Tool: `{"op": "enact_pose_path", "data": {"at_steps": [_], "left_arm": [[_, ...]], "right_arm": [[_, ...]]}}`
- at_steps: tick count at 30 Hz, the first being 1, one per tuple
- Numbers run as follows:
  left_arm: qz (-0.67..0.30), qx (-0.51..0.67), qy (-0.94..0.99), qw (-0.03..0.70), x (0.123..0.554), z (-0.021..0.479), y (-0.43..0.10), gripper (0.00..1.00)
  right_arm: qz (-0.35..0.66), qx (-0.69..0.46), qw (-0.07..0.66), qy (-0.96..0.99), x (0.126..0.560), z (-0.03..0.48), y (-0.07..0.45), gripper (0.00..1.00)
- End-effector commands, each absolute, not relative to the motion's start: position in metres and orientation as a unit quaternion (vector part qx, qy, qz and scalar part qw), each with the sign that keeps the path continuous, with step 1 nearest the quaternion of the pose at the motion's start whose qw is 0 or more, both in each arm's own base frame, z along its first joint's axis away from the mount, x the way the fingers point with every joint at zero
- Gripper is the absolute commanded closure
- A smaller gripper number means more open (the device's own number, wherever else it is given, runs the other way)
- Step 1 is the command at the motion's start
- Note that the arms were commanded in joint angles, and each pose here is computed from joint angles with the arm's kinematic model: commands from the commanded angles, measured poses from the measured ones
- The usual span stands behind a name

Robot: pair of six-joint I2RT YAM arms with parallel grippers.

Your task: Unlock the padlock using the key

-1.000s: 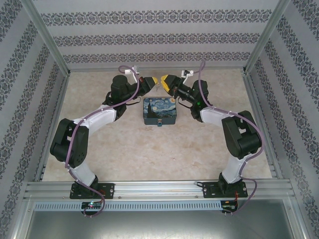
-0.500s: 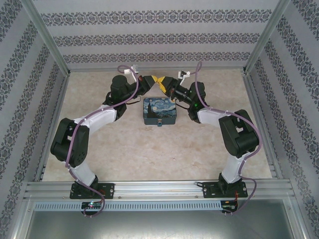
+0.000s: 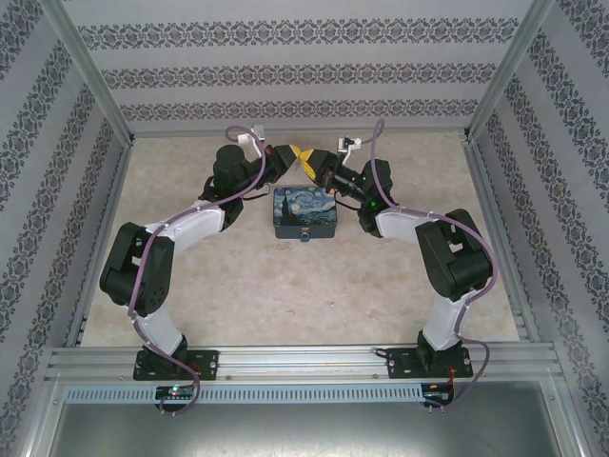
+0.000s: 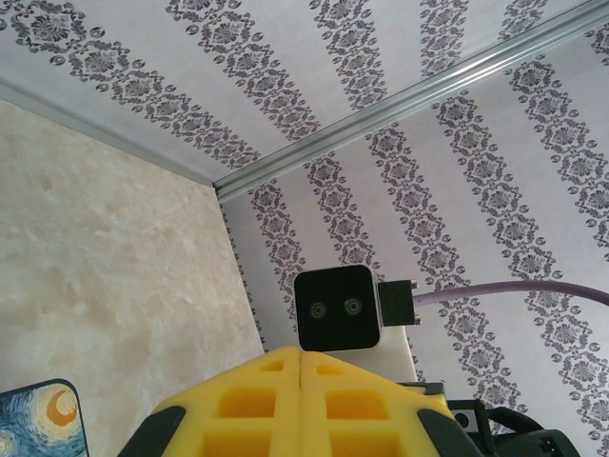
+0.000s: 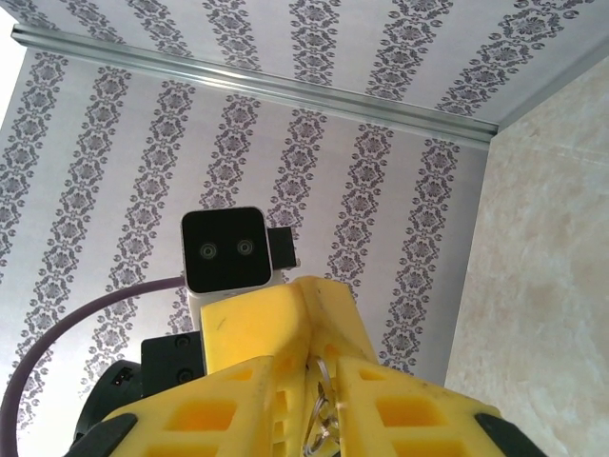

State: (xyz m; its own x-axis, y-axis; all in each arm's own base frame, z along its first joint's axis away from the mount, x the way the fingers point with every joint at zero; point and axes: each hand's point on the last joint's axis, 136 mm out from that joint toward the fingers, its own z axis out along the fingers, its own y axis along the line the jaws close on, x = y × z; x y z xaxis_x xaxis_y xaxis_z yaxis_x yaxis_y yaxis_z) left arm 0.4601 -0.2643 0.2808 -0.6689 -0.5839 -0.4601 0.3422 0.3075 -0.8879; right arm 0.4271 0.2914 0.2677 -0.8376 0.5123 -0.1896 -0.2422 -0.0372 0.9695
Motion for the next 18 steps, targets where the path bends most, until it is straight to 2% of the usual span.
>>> {"op": "enact_pose_path", "data": {"at_steps": [1,18], "left_arm": [[-0.594,-0.078,0.688,0.410,0.4608,0.2909,-0.2647,1.00],[-0.604,-0.066,0.692,0.389,0.4537,0.2879,-0.2709,1.00]], "right_arm": [[0.724,0.081,0.268,0.630,0.4209,0.2744,0.2970,0.77],[0.723,0.082,0.267,0.632,0.4272,0.2725,0.2947,0.84]]}}
